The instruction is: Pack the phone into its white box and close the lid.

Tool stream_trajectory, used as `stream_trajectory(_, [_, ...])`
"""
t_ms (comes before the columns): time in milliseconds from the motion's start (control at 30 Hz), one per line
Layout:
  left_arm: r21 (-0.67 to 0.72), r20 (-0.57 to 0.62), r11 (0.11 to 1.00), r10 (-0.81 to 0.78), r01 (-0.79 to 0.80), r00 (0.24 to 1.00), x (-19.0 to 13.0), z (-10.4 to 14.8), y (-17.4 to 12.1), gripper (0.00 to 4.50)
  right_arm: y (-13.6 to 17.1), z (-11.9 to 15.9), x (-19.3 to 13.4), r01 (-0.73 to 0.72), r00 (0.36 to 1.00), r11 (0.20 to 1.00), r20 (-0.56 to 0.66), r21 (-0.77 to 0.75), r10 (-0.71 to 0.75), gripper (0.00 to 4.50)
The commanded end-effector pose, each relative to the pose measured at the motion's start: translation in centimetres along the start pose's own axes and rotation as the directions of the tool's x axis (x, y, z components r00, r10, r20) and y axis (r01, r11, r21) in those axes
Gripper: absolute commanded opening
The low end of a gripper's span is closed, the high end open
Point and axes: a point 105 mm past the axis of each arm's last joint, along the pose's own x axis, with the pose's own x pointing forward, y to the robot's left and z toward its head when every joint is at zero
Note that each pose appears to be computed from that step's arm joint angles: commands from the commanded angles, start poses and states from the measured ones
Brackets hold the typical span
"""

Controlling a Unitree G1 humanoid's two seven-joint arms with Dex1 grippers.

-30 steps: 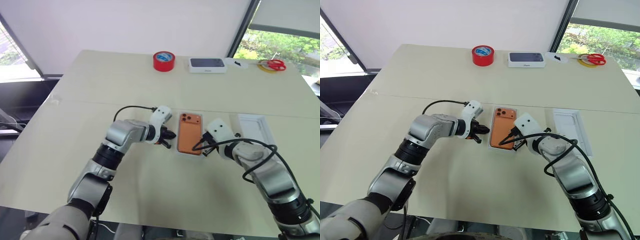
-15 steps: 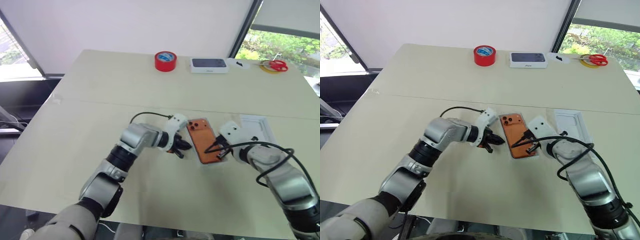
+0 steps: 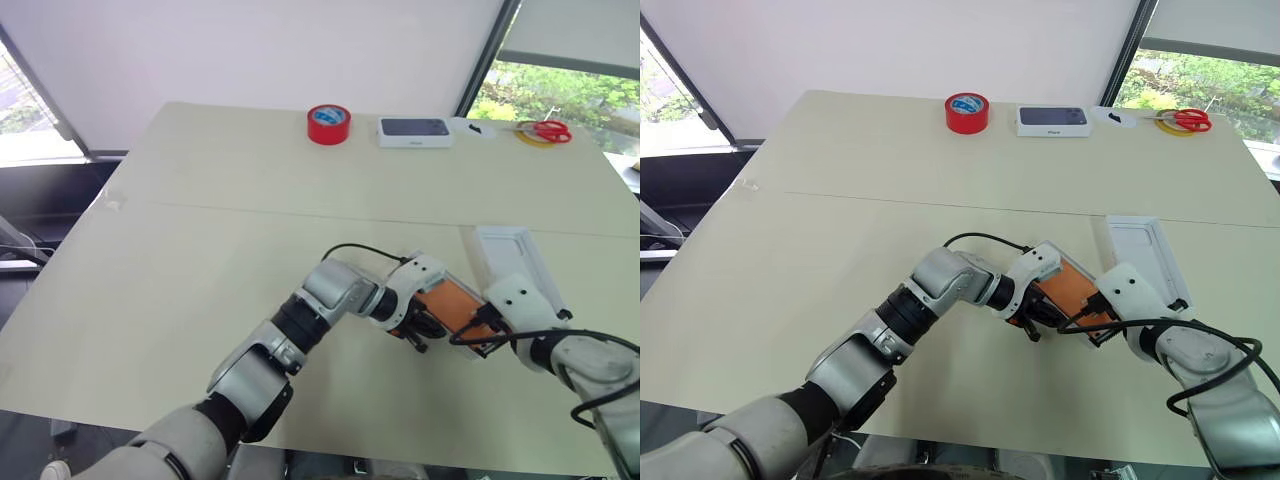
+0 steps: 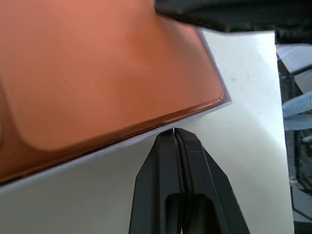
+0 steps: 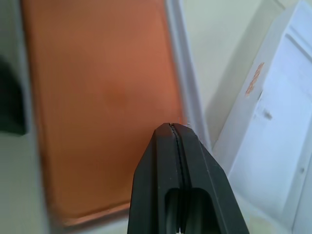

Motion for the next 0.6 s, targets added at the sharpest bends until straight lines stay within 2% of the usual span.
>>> stream_trajectory(33, [0.063,0.081,0.998,-0.001,-0.004,0.997,-0.4,2.5,-0.4,0.03,0.3,-0.7,-0.1,-0.016,1.000,1.000,-0.024,0.014,0.017,0.00])
stream_trajectory(133, [0.059,0.081,0.998,0.014,-0.019,0.997,-0.8,2.4,0.2,0.03,-0.2,0.1,-0.1,-0.001,1.000,1.000,0.007,0.006,0.001,0.00])
stream_trajectory(267, [0.042,0.099,0.998,0.033,-0.038,0.995,-1.7,2.4,0.8,0.03,-2.7,2.5,-0.6,0.073,0.993,0.997,0.089,-0.026,-0.071,0.00])
stream_trajectory(367, [0.017,0.118,0.998,0.058,-0.060,0.991,-2.2,2.5,1.4,0.03,-4.6,3.6,-0.4,0.123,0.988,0.991,0.099,-0.042,-0.119,0.00])
stream_trajectory(600, [-0.005,0.132,0.995,0.095,-0.095,0.987,-2.3,2.5,2.2,0.03,-6.1,2.7,2.4,0.127,0.991,0.990,0.061,-0.063,-0.123,0.00])
